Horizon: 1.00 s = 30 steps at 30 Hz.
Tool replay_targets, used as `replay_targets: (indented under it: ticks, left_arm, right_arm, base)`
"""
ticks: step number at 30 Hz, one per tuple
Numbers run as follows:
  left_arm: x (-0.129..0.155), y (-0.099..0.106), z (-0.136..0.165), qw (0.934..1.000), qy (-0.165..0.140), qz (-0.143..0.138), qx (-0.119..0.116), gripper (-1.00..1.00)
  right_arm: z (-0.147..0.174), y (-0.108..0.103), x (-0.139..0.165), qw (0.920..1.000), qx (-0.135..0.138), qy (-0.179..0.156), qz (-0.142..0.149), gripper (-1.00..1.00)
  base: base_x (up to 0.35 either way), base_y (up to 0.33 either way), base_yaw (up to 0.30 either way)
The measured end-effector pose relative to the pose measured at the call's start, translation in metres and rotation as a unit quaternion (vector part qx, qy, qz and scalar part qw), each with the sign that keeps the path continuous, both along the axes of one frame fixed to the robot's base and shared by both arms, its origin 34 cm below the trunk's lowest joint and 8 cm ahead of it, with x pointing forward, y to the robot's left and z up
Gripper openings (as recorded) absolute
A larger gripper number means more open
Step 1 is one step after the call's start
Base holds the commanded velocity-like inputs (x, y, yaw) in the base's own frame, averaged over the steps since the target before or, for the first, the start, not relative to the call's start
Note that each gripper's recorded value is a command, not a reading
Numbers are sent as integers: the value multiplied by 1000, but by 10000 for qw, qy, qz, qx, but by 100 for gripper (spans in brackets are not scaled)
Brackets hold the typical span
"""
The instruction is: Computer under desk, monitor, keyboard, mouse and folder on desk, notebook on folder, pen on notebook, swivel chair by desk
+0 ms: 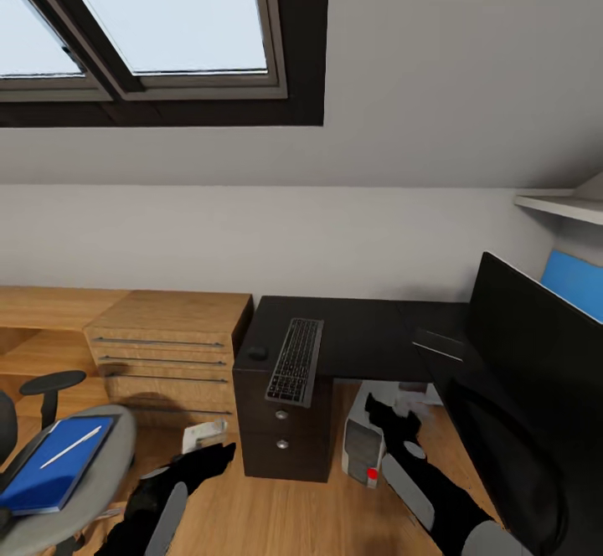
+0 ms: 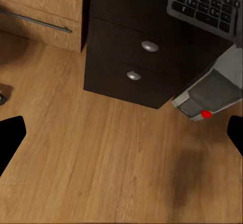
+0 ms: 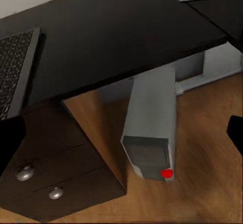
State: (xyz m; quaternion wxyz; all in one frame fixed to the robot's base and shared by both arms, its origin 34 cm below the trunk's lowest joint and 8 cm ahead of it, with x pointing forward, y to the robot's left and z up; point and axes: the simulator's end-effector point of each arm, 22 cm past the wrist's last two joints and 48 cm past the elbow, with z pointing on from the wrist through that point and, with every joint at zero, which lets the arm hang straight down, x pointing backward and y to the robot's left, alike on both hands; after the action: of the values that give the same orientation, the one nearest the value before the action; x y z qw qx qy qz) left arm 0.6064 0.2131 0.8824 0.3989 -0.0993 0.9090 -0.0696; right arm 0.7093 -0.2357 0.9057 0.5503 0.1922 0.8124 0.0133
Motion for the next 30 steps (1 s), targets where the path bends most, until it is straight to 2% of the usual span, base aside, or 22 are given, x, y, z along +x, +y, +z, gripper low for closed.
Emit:
replay_targets:
  ticks: [4,5,8,9,12,15,17,19,23,30]
  left_arm:
    - [22,-14,33,9992,-223,-25,-326,100]
    - [29,-21,45,9983,-312,-43,-499,100]
    - [33,-31,63,9968,-394,-113,-683,100]
    - [31,-38,71,9964,-327,-239,-747,100]
    - [26,-43,76,9964,-169,-375,-745,100]
    - [23,-40,76,9968,-81,-395,-692,100]
    - [20,-36,71,9971,18,-386,-651,100]
    - [13,-22,52,9977,280,-356,-505,100]
    - [11,-17,46,9978,350,-349,-452,100]
    - [14,-15,53,9982,263,-334,-433,100]
  right_arm:
    - [27,-6,24,9992,-172,355,85,100]
    - [33,-14,32,9986,-224,486,42,100]
    - [34,-23,35,9972,-304,676,-16,100]
    - [32,-30,36,9962,-392,774,-64,100]
    - [33,-38,37,9959,-475,762,-124,100]
    - [41,-40,40,9970,-471,595,-133,100]
    - [49,-41,43,9978,-463,446,-142,100]
    - [64,-45,48,9988,-438,75,-229,100]
    - [69,-47,50,9987,-415,-64,-271,100]
    - [66,-49,49,9987,-367,-27,-340,100]
  base:
    - [0,0,0]
    - [0,0,0]
    - [0,0,0]
    - [0,0,0]
    - [0,0,0]
    - [0,0,0]
    - [0,0,0]
    - [0,0,0]
    - [0,0,-17]
    - [95,0,-137]
